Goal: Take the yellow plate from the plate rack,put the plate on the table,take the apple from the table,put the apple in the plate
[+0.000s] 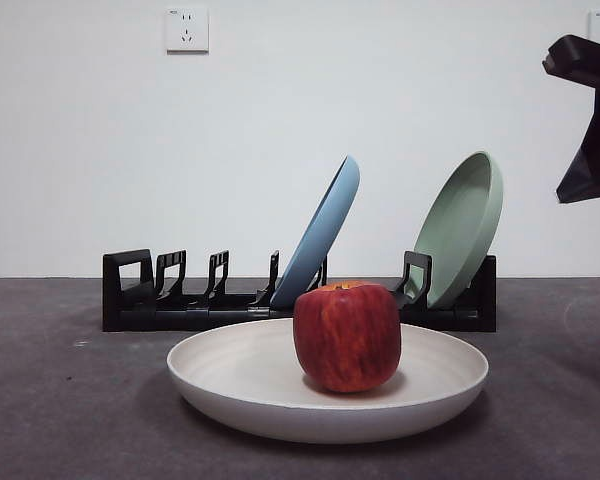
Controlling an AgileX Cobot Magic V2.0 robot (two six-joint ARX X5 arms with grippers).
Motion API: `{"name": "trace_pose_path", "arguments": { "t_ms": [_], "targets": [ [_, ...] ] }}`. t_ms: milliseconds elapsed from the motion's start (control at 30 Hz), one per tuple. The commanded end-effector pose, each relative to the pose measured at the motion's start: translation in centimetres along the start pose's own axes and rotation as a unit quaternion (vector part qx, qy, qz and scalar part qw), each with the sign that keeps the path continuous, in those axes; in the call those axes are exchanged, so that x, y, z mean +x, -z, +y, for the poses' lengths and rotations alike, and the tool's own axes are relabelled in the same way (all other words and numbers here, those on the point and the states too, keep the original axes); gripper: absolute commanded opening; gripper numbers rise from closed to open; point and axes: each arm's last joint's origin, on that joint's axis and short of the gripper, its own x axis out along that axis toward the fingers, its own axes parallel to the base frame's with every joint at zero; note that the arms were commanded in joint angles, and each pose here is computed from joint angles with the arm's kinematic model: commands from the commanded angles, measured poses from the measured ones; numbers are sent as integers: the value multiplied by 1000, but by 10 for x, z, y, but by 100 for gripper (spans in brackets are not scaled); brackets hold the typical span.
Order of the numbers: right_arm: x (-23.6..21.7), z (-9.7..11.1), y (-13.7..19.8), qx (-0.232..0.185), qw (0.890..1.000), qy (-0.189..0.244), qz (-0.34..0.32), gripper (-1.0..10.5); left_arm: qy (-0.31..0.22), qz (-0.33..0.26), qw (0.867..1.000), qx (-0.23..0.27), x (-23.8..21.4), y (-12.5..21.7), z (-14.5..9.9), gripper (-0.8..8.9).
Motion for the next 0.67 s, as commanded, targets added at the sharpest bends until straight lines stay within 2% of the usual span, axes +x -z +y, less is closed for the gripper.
{"name": "trace_pose_path", "arguments": {
  "t_ms": [33, 100, 167, 267, 367, 467, 667],
  "targets": [
    [-4, -1, -2, -6, 1000, 4, -18, 1, -2, 4, 1000, -1, 1, 4, 0, -2],
    [-15, -6, -6, -39, 998, 25, -47, 2, -2, 4, 1000, -1, 1, 4, 0, -2],
    [-27, -14, -10, -44, 995, 45, -82, 2, -2, 4, 1000, -1, 1, 4, 0, -2],
    [-50, -32, -10, -12, 985, 89, -148, 2, -3, 4, 1000, -1, 1, 4, 0, -2],
    [-62, -44, 3, -4, 977, 95, -191, 1, -3, 4, 1000, -1, 1, 4, 0, -2],
    [-61, -51, 23, 6, 970, 122, -209, 2, -3, 4, 1000, -1, 1, 4, 0, -1],
    [-50, -55, 50, 8, 967, 133, -216, 2, -3, 4, 1000, -1, 1, 4, 0, -1]
  ]
}}
